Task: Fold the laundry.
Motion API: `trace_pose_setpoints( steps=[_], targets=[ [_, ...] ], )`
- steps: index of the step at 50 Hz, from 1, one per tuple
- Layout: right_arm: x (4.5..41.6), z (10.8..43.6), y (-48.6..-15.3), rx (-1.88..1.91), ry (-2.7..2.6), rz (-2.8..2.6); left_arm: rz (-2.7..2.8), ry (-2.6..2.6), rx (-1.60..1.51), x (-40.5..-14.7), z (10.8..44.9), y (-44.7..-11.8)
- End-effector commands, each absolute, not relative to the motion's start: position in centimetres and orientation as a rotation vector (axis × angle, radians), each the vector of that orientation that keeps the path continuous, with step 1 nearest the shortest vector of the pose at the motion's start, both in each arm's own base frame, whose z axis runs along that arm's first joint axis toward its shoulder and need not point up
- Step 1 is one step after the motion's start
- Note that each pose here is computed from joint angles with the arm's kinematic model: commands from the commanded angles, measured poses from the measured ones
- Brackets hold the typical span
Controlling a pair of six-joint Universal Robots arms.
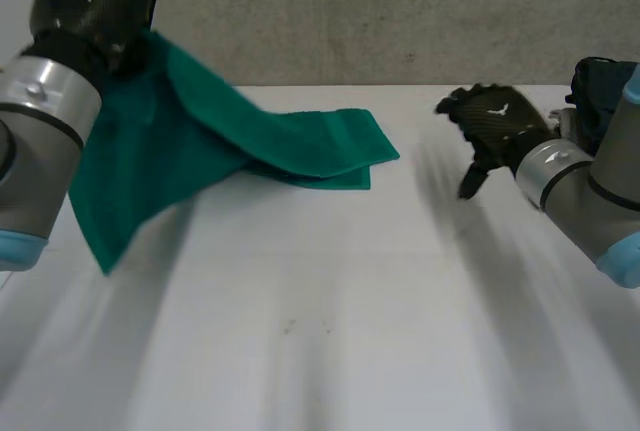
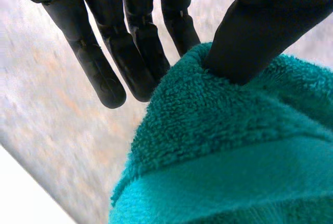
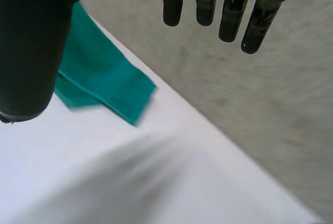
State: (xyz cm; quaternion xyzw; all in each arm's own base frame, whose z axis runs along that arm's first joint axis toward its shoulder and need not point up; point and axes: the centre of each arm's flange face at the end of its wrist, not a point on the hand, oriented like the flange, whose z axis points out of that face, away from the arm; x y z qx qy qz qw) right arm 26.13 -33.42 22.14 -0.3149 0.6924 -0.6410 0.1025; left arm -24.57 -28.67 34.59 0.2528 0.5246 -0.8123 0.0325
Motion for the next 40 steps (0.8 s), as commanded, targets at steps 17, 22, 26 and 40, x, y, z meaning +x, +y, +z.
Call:
trace_pose_setpoints(
  steps=[17,22,26,40],
  targets=[
    [38.4,13.9,-31.7,-0.569,1.845,-1.595,-2.783,1.362,0.818,-25.9,43.0,-18.9],
    [39.4,10.6,-30.7,-0.630,1.880,-1.473,-2.835,1.305,0.800,-25.8,44.4,-17.7],
    [39.6,9.4,-30.2,-0.635,1.902,-1.444,-2.855,1.285,0.790,-25.8,44.9,-17.3],
    [33.1,20.3,-36.1,-0.364,1.856,-1.854,-2.857,1.290,0.787,-25.7,45.2,-16.8]
  ],
)
